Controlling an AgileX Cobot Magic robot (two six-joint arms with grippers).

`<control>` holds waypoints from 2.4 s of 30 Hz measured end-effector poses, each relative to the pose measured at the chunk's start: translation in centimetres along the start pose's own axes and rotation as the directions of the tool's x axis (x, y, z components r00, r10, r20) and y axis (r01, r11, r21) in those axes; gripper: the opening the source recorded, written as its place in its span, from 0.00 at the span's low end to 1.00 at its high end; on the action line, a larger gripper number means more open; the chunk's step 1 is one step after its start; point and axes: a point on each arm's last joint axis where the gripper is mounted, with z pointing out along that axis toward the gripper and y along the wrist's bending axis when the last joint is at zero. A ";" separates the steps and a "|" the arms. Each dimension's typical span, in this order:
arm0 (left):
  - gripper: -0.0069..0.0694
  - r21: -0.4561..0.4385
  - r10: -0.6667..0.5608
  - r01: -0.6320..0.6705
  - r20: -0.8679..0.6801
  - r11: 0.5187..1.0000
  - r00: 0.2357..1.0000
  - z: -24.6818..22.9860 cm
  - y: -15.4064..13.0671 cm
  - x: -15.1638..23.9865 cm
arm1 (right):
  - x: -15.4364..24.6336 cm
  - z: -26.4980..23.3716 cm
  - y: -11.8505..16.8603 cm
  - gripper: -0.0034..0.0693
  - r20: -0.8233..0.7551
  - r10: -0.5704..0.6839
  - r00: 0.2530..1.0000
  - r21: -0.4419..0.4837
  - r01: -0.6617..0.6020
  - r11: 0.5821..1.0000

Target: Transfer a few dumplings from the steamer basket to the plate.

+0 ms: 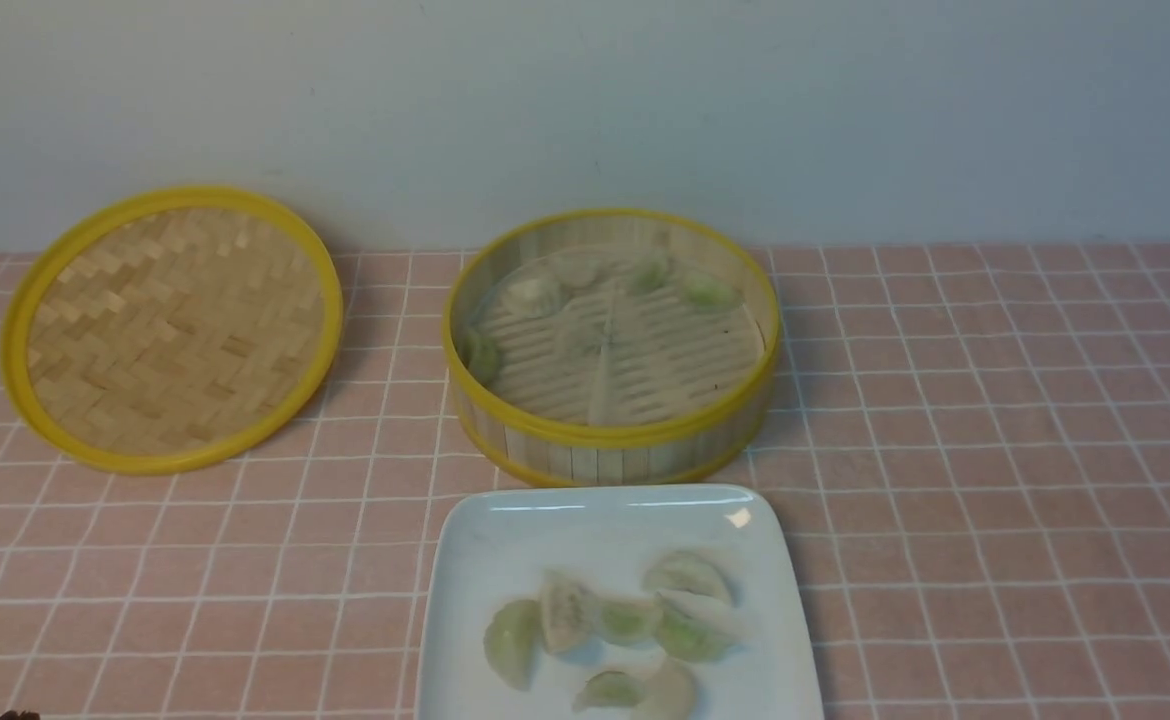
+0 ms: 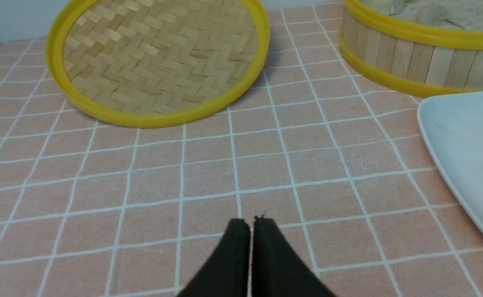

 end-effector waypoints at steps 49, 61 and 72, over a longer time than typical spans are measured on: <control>0.08 0.000 0.000 0.000 0.000 1.000 1.000 0.0 0.0 0.0 | 11.7 -0.6 -6.5 0.03 -0.261 -0.040 0.965 0.644 0.205 0.737; 0.08 0.000 0.000 0.000 0.000 1.000 1.000 0.0 0.0 0.0 | 11.8 -0.6 -6.4 0.03 -0.296 -0.064 0.953 0.643 0.248 0.725; 0.08 0.000 0.000 0.000 0.000 1.000 1.000 0.0 0.0 0.0 | 11.8 -0.6 -6.4 0.03 -0.300 -0.066 0.952 0.641 0.252 0.725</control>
